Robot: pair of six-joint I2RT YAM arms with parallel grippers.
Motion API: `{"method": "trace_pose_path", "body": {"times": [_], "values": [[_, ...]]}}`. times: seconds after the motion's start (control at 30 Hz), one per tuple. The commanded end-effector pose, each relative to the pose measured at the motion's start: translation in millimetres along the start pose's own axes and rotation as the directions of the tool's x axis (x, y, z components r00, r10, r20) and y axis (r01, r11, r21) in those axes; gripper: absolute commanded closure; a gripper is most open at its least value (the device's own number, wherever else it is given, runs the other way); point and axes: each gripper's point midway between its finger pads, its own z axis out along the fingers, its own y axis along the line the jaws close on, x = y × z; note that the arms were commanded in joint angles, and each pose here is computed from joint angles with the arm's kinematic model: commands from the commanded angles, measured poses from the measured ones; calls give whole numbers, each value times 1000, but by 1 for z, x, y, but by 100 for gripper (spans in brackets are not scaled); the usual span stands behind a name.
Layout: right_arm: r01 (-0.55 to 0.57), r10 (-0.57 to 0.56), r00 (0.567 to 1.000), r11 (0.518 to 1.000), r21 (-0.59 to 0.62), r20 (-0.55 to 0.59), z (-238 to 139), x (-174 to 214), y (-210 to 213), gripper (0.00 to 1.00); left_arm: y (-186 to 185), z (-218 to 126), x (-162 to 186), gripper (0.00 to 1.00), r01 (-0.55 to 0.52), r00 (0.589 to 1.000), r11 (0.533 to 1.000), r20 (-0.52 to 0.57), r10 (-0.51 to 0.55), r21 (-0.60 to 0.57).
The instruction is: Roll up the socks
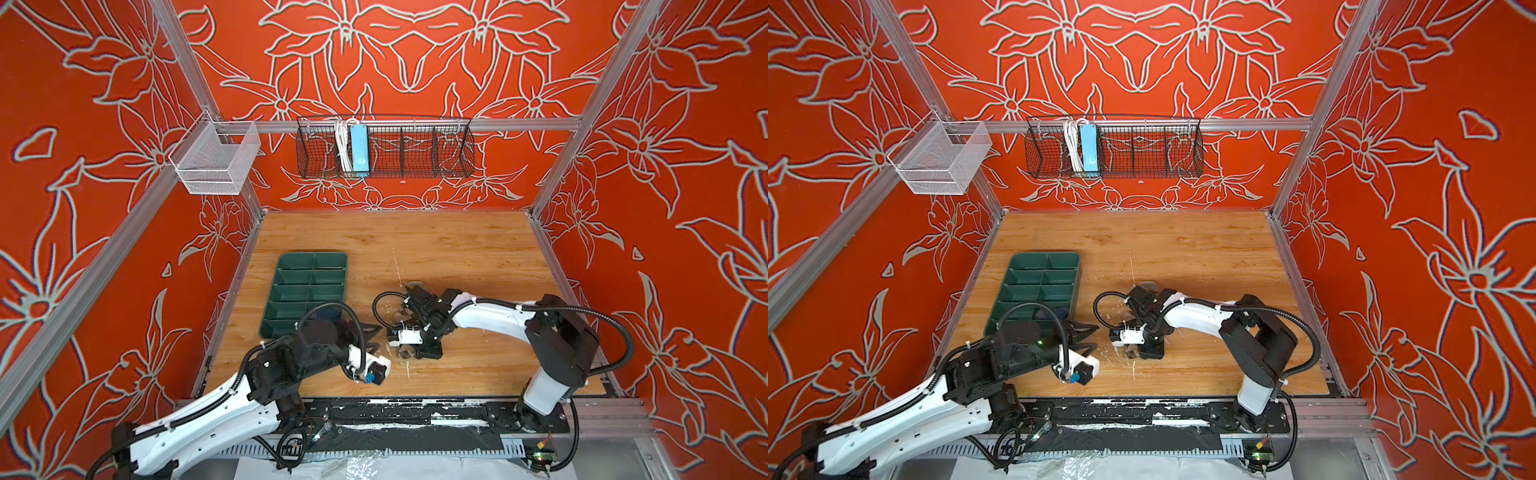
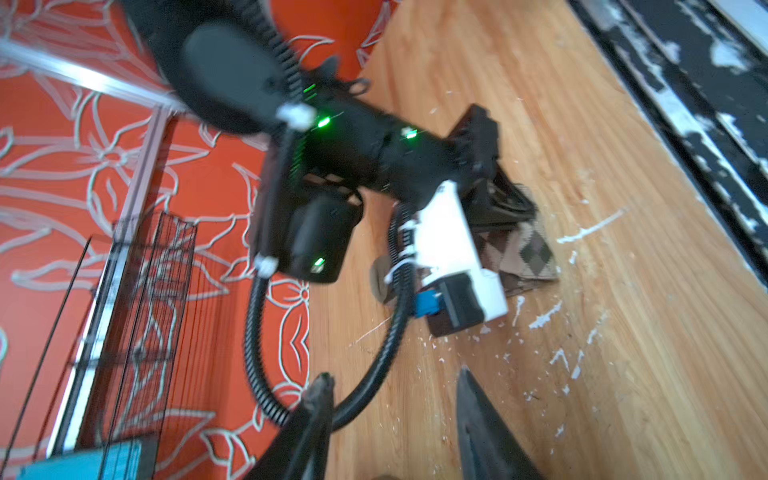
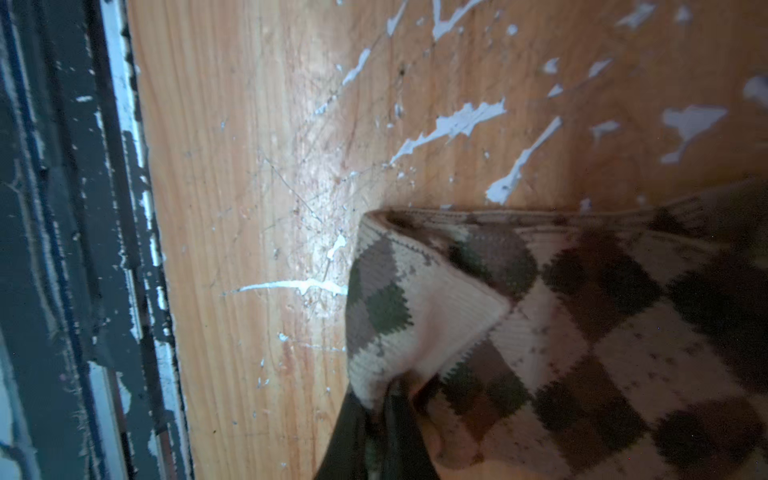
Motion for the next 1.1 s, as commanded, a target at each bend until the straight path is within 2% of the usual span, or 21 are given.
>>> {"method": "trace_pose_path", "body": {"times": [0.0,0.07,0.17,0.33,0.4,0.5,0.6,0.67,0.73,0.87,0.97,1.07], "values": [[-43,36,998,991,-124,-60,8,11,9,100,-41,23,4,52,-173,984,978,-28,178,118],[-64,54,996,987,-144,-70,8,11,4,100,-58,39,-2,51,-170,985,973,-11,174,156],[-92,80,994,982,-164,-76,9,12,-1,100,-72,61,-7,51,-95,995,975,-20,101,202],[-102,90,993,980,-170,-78,8,12,-3,100,-89,97,-3,51,19,995,965,-104,9,263],[-100,88,993,980,-172,-75,8,11,-3,100,-90,110,2,50,42,989,966,-145,-5,253],[-100,88,993,979,-175,-75,8,12,-3,100,-80,130,8,51,130,972,975,-219,-88,183],[-97,85,994,980,-176,-70,7,12,-2,100,-63,147,19,52,254,916,964,-337,-216,72],[-94,84,994,980,-176,-65,6,11,-1,100,-60,155,27,55,294,882,955,-393,-259,30],[-93,83,995,981,-173,-60,5,11,-2,100,-68,160,33,59,307,867,951,-422,-265,34],[-94,88,995,981,-167,-45,2,11,-2,100,-83,162,43,75,306,851,950,-464,-246,56],[-93,90,996,984,-150,-30,-1,12,-5,100,-89,159,46,79,314,843,947,-478,-245,67],[-95,95,995,987,-128,-8,-5,11,-9,100,-94,159,47,89,317,841,944,-486,-238,88]]}}
